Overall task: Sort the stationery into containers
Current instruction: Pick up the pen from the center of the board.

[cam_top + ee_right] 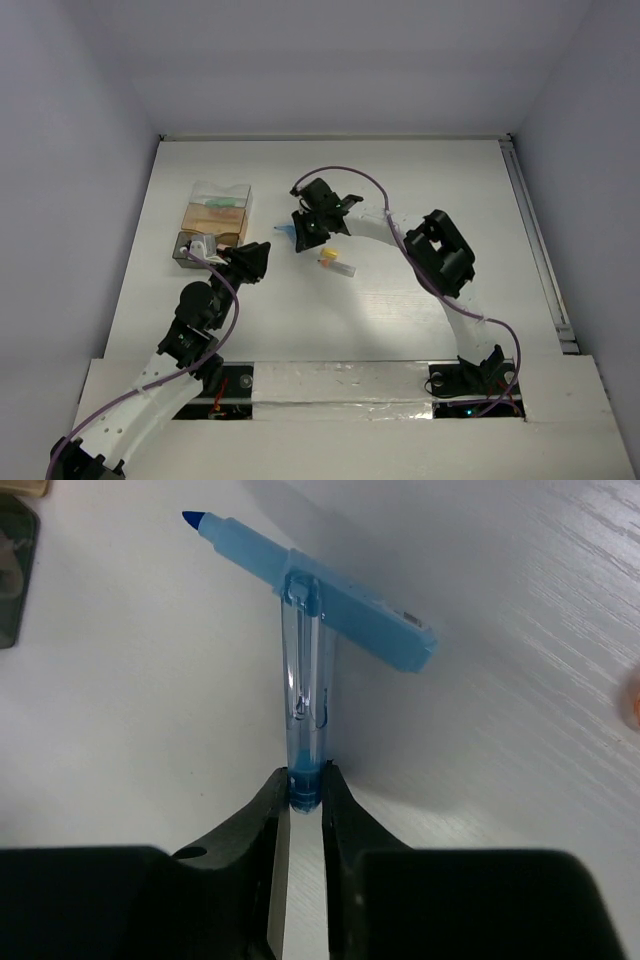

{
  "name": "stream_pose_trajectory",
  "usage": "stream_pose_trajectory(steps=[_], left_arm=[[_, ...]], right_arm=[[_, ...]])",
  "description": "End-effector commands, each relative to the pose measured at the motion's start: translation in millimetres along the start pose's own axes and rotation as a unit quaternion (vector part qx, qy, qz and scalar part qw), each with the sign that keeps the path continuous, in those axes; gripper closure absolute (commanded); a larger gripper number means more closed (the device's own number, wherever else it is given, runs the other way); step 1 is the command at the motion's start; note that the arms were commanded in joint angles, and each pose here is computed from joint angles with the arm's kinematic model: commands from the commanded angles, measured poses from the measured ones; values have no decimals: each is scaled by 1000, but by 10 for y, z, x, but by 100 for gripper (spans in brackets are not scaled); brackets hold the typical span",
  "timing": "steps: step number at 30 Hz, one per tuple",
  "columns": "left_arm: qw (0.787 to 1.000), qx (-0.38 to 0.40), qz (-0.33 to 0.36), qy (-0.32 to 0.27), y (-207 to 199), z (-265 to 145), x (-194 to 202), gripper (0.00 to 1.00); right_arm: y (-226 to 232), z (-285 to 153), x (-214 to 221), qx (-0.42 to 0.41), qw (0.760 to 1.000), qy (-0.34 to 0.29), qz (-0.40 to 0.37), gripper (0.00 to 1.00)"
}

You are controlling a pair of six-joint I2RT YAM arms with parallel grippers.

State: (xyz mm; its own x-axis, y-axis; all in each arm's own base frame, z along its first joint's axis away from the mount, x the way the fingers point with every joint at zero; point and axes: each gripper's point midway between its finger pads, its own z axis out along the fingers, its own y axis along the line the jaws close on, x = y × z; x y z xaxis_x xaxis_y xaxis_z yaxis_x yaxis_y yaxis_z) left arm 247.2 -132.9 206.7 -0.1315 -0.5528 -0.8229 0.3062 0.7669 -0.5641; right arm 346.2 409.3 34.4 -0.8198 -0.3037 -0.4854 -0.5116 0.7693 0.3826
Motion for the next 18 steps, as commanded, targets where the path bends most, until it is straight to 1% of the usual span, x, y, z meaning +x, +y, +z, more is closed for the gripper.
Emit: stream_pose_trajectory(steps=[1, 2, 4, 5, 6, 7, 8, 9, 10, 11, 12, 13, 14, 15, 17, 18], left_arm=[[1000, 6, -5, -16, -35, 0, -63, 64], [1000, 2, -5, -17, -20, 1, -64, 64], [1000, -4, -5, -20, 3, 0, -80, 62], [1000, -9, -4, -22, 17, 0, -89, 61], [1000, -12, -5, -25, 28, -2, -102, 57], [999, -20, -8, -30, 53, -7, -122, 55], [999, -21, -10, -32, 53, -8, -136, 52], [999, -22, -12, -36, 55, -11, -153, 47], [999, -20, -17, -40, 38, -12, -180, 45], [999, -19, -19, -42, 28, -11, -193, 44], [999, -16, -21, -44, 2, -8, -218, 41], [999, -11, -24, -45, -24, 1, -229, 41], [999, -8, -28, -46, -44, 6, -241, 40], [999, -4, -31, -45, -67, 13, -245, 40], [998, 6, -43, -39, -118, 37, -228, 41], [998, 10, -48, -38, -149, 46, -241, 43]], right_arm=[[141, -51, -228, -17, 999, -42, -12, 88], [188, -128, -285, -23, 998, -52, -16, 94], [259, -249, -326, -34, 997, -60, -22, 97], [295, -308, -278, -45, 997, -56, -25, 100], [345, -391, -296, -54, 996, -61, -30, 100], [480, -602, -360, -77, 993, -75, -43, 100], [532, -700, -351, -88, 992, -77, -50, 100], [537, -761, -262, -92, 992, -68, -52, 100], [645, -973, -283, -111, 989, -78, -66, 100], [686, -1069, -257, -120, 987, -79, -70, 100], [682, -1107, -131, -128, 987, -68, -70, 100], [682, -1213, -106, -149, 985, -67, -64, 100], [764, -1433, -133, -171, 980, -82, -66, 100], [753, -1465, -46, -186, 977, -82, -61, 100], [828, -1682, 8, -238, 967, -81, -48, 100], [898, -1863, -42, -257, 959, -102, -55, 100]])
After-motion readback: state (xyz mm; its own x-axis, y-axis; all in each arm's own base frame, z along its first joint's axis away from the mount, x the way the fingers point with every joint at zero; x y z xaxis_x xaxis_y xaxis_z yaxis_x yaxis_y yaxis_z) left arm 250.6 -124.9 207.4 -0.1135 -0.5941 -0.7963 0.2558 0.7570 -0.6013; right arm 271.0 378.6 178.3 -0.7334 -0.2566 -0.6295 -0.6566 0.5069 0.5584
